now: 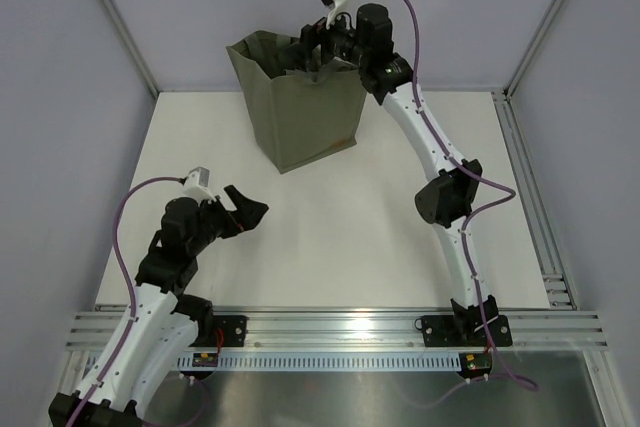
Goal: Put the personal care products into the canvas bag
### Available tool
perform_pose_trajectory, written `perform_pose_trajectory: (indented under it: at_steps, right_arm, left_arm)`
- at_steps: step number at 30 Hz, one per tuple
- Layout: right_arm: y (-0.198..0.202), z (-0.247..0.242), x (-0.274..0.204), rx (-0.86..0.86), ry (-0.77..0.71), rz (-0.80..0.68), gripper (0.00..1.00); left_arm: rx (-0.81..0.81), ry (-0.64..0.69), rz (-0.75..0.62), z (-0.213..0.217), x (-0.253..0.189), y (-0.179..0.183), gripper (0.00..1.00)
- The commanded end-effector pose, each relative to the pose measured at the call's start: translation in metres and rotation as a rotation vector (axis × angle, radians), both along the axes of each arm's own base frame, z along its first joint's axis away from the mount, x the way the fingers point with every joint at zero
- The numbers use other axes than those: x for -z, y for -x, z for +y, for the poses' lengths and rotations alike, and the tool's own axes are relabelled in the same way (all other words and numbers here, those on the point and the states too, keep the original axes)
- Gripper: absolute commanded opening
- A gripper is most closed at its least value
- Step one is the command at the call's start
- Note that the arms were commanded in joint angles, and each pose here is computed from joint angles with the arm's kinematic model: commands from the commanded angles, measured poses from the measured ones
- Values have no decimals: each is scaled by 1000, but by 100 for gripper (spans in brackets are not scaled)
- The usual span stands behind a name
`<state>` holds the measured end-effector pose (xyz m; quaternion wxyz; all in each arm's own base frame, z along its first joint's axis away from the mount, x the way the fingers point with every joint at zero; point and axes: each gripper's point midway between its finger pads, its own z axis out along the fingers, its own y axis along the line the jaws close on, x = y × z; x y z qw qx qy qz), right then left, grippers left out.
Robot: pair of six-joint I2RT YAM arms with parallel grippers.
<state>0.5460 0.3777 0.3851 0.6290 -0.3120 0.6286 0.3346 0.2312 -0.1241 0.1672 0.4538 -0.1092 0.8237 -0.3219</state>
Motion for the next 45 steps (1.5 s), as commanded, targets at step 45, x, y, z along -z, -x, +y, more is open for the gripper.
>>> perform_pose_trajectory:
  at_steps: [45]
  right_arm:
    - [244, -417, 82, 1175, 225, 272, 99]
  left_arm:
    - [-52, -167, -119, 24, -33, -9, 99]
